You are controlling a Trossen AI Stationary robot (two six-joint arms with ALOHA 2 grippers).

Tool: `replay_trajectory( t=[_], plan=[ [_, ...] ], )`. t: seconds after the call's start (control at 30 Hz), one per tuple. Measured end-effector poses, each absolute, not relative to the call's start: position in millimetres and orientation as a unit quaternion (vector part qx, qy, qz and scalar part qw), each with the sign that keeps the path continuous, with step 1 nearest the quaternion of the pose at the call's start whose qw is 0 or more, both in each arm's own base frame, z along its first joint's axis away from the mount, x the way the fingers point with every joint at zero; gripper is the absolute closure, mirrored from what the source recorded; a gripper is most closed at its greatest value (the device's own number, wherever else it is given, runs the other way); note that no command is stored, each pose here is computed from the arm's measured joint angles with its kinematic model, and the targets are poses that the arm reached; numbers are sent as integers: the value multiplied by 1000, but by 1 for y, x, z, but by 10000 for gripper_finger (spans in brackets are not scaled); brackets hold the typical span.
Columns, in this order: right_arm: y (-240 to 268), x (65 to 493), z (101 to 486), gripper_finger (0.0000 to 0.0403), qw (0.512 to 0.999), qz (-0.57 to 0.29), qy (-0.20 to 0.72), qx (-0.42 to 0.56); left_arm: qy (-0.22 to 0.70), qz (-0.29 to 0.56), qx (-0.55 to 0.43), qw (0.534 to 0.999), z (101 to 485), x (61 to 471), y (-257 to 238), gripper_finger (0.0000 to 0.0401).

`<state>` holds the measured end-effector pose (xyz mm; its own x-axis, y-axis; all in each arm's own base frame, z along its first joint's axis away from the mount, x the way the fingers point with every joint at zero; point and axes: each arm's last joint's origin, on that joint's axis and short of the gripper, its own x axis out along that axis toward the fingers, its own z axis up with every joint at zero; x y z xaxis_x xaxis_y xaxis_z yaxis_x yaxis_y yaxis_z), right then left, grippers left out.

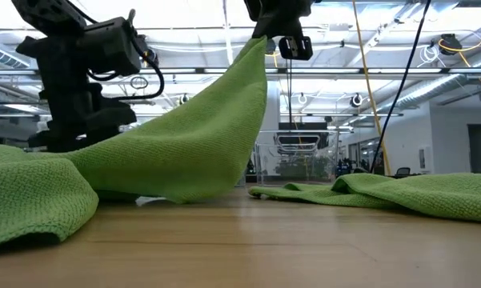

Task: Fold microfiber towels
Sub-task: Fold the top left green microfiber towel

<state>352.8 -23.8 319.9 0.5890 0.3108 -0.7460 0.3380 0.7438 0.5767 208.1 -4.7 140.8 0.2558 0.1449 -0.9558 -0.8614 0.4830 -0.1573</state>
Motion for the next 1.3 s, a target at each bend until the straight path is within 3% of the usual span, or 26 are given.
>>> replay_trajectory(
  t=[0.37, 0.6, 0.77, 0.93, 1.3],
  plan=[
    [-23, 352, 319, 403, 812, 0, 459, 360, 501, 320, -310, 742, 161, 222, -7, 289],
    [-23, 352, 319, 403, 813, 1, 460, 356, 508, 308, -294, 749, 166, 224, -5, 390],
    [-24, 351, 320, 403, 816, 3, 459, 351, 498, 285, -310, 758, 181, 222, -6, 394],
    [-26, 341, 334, 403, 831, -15, 438, 341, 460, 255, -305, 794, 225, 216, -9, 395],
    [-40, 285, 403, 403, 899, -101, 285, 317, 268, 221, -280, 895, 335, 184, -3, 395]
  ],
)
